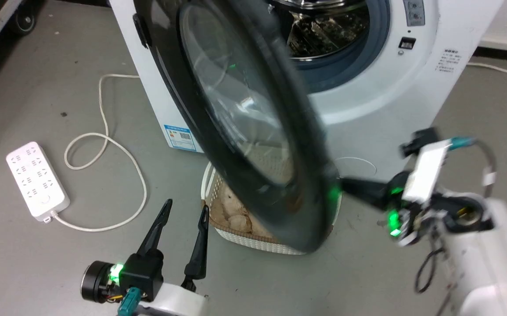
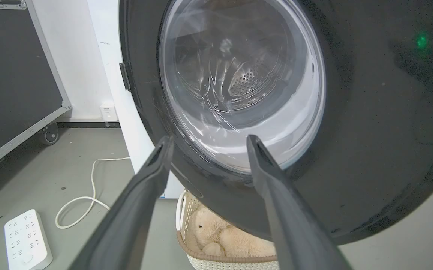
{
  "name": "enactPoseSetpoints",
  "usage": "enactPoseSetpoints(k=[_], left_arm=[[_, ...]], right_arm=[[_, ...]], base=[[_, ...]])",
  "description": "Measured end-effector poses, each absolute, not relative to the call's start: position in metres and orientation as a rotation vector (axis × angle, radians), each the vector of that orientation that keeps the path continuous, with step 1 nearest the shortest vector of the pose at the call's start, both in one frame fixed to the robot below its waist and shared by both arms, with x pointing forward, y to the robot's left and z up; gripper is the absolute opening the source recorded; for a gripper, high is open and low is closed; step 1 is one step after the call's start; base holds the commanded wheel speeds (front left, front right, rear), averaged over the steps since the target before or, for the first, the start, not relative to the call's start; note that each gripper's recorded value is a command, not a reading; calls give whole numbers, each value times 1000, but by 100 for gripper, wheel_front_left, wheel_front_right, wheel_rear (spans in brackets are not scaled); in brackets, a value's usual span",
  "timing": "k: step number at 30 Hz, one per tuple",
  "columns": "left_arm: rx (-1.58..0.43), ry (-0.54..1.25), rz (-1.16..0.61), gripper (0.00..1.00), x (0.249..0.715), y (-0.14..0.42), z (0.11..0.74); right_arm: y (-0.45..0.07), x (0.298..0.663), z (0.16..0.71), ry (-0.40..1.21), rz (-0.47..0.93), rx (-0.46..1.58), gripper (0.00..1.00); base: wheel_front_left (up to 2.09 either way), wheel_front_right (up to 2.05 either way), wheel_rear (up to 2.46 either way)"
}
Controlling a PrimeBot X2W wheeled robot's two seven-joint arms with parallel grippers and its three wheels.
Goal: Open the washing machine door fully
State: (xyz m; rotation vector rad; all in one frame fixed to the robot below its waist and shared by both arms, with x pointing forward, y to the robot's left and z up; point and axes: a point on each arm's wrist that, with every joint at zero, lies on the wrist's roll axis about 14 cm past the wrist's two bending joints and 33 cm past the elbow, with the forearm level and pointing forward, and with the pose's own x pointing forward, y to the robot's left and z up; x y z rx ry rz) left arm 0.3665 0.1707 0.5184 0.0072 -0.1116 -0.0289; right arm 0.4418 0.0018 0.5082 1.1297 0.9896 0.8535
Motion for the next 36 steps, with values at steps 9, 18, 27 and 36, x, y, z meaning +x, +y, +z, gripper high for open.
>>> enactPoseSetpoints(k=[9, 18, 27, 36], left_arm=[[6, -124, -4, 100, 358, 182, 523], [-2, -123, -27, 100, 356, 181, 523], [-28, -141, -62, 100, 357, 171, 528], [-74, -176, -78, 100, 357, 166, 539]], right_arm=[[61, 391, 517, 1018, 1013, 1168, 0], [69, 384, 517, 976, 992, 1186, 100], [-19, 440, 546, 479, 691, 952, 100], [-135, 430, 578, -62, 385, 341, 100]], base=[[0, 0, 0], [0, 0, 0], [0, 0, 0], [0, 0, 0]])
